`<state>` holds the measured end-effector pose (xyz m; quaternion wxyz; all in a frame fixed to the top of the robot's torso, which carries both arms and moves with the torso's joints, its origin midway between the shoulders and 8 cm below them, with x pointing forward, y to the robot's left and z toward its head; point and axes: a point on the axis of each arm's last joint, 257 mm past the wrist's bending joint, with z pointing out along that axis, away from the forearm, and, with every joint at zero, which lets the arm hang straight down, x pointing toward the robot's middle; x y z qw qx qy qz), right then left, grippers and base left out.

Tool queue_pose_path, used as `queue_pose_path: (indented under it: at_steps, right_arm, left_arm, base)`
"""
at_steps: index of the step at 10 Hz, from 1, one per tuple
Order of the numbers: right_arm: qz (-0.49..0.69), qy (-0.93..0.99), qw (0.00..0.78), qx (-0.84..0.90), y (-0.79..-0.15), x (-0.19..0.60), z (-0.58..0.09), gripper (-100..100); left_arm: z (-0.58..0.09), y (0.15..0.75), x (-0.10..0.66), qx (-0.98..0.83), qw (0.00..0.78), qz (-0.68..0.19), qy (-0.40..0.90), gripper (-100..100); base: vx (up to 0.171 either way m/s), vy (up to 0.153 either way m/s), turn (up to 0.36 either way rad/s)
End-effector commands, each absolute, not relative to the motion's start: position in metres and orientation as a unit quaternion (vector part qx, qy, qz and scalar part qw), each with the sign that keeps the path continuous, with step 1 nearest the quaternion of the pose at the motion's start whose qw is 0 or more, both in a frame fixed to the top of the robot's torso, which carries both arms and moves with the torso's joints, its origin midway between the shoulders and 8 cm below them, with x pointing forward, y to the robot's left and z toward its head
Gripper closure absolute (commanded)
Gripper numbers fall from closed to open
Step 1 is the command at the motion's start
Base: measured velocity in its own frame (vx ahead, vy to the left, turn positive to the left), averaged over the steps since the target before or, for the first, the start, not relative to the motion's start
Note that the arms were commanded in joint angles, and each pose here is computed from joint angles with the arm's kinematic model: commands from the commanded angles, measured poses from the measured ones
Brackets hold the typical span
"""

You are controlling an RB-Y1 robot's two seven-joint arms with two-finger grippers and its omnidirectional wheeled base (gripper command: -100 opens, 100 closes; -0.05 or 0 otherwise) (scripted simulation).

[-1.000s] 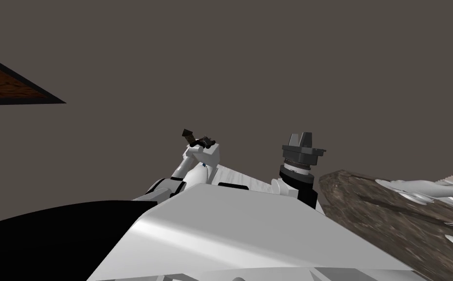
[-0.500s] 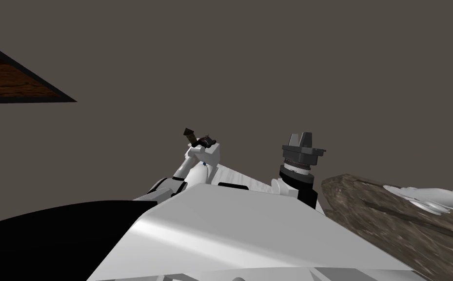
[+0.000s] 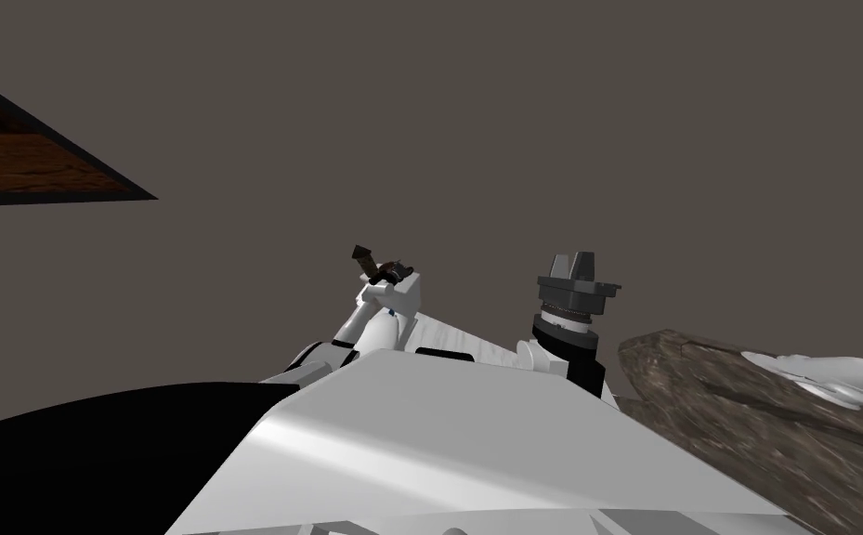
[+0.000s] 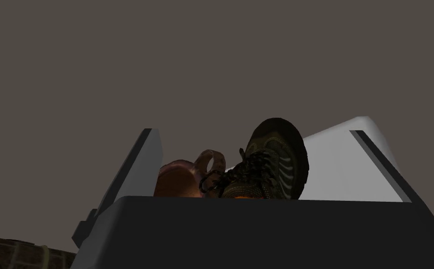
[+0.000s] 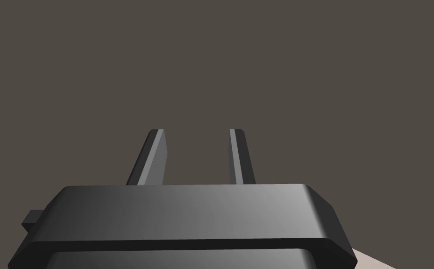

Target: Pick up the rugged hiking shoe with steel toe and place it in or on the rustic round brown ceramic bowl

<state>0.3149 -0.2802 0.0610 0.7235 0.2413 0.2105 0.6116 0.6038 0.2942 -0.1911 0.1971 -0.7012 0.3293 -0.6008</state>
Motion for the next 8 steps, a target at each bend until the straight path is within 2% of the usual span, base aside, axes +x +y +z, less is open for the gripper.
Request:
queue_pose_path:
  at_steps: [1,4,8]
  right_arm:
    - [0.612,0.211,0.723,0.241,-0.280,0.315,0.061,0]
    - [0.612,0.211,0.723,0.241,-0.280,0.315,0.061,0]
    - [0.612,0.211,0.723,0.241,-0.280,0.315,0.061,0]
  left_arm:
    - [-0.200,0.298,0.604,-0.704,0.200,-0.595,0.332,-100]
    - [-0.218,0.304,0.602,-0.710,0.211,-0.576,0.346,-100]
    - [-0.233,0.307,0.599,-0.716,0.215,-0.562,0.355,-100]
  base:
    - [0.009,0.079,-0.059]
    - [0.013,0.090,-0.116]
    - [0.012,0.060,-0.088]
